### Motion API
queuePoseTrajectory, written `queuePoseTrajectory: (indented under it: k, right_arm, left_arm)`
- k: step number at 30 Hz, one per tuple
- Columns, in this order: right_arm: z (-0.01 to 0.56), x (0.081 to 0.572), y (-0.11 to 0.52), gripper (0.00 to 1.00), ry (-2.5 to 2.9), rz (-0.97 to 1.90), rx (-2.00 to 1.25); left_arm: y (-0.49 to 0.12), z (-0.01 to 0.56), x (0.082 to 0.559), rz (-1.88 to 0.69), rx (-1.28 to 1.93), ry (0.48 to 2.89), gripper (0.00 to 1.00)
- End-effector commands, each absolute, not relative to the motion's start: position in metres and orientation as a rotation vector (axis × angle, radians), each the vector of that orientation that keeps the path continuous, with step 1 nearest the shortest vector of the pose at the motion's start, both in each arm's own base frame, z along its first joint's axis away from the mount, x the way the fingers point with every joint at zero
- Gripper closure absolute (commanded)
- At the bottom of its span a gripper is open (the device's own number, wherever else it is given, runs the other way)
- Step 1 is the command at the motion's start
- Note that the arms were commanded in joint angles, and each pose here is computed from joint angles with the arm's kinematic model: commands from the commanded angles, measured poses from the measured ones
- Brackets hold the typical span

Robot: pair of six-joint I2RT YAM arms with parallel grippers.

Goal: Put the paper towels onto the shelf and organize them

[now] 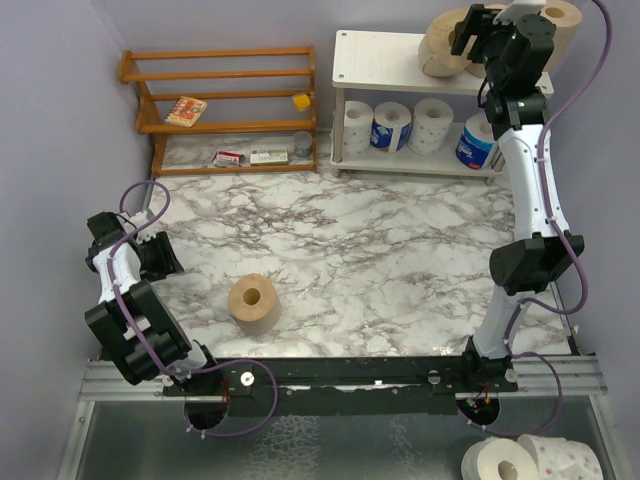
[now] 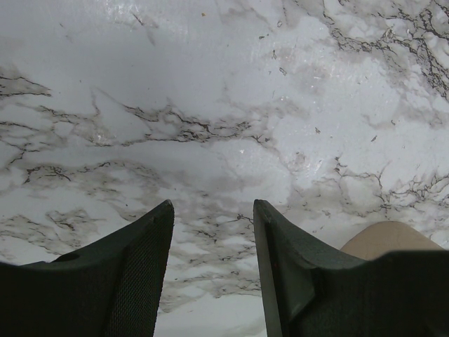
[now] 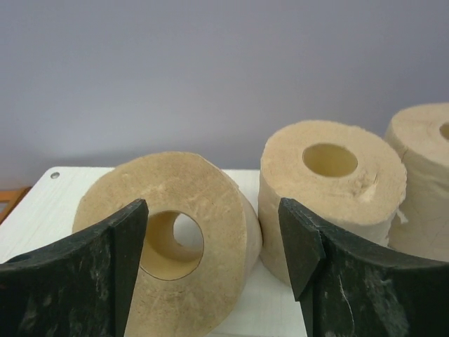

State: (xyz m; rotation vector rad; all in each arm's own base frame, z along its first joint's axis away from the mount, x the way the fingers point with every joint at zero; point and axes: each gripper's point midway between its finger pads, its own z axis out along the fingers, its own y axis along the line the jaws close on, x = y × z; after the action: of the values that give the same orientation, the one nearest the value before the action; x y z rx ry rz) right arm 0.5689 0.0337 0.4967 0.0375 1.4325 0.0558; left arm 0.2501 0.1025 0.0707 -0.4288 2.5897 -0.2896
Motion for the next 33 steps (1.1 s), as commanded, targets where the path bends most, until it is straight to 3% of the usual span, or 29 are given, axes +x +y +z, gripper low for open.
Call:
queuePoseTrajectory:
  k: [1, 7, 12, 16, 20, 22, 23, 24, 29, 33]
  right_arm:
    - [0.555, 0.564, 0.044, 0.22, 1.23, 0.069, -0.089]
    - [0.604, 0.548, 0.056, 0.12, 1.081, 0.082, -0.179]
    - [0.596, 0.537, 0.06, 0.1, 1.076, 0.046, -0.25]
    - [0.579, 0.533, 0.058, 0.0, 1.112, -0.029, -0.321]
    - [0.561, 0.51, 0.052, 0.0, 1.226, -0.137, -0.436]
    - [0.514, 0.486, 0.062, 0.0, 1.356, -0.11, -0.582]
    - [0.479, 0.471, 0.07, 0.0, 1.407, -0.088, -0.691]
    - [0.438, 0.449, 0.076, 0.0, 1.452, -0.056, -0.79]
    - [0.258, 0.345, 0.092, 0.0, 1.758, 0.197, -1.026]
    - [0.201, 0.306, 0.104, 0.0, 1.909, 0.4, -0.961]
  left_arm:
    - [0.106, 0.078, 0.257, -0.3, -0.413, 2.563, 0.48]
    - [0.107, 0.078, 0.257, -0.295, -0.414, 2.564, 0.48]
    - [0.107, 0.077, 0.257, -0.297, -0.416, 2.566, 0.48]
    - [0.107, 0.077, 0.257, -0.294, -0.419, 2.569, 0.48]
    - [0.113, 0.076, 0.255, -0.249, -0.449, 2.58, 0.44]
    - [0.119, 0.077, 0.252, -0.195, -0.482, 2.586, 0.31]
    - [0.123, 0.077, 0.251, -0.163, -0.499, 2.585, 0.1]
    - [0.125, 0.079, 0.251, -0.151, -0.502, 2.58, 0.02]
    - [0.116, 0.101, 0.256, -0.176, -0.421, 2.5, 0.01]
    - [0.108, 0.117, 0.257, -0.188, -0.347, 2.43, 0.01]
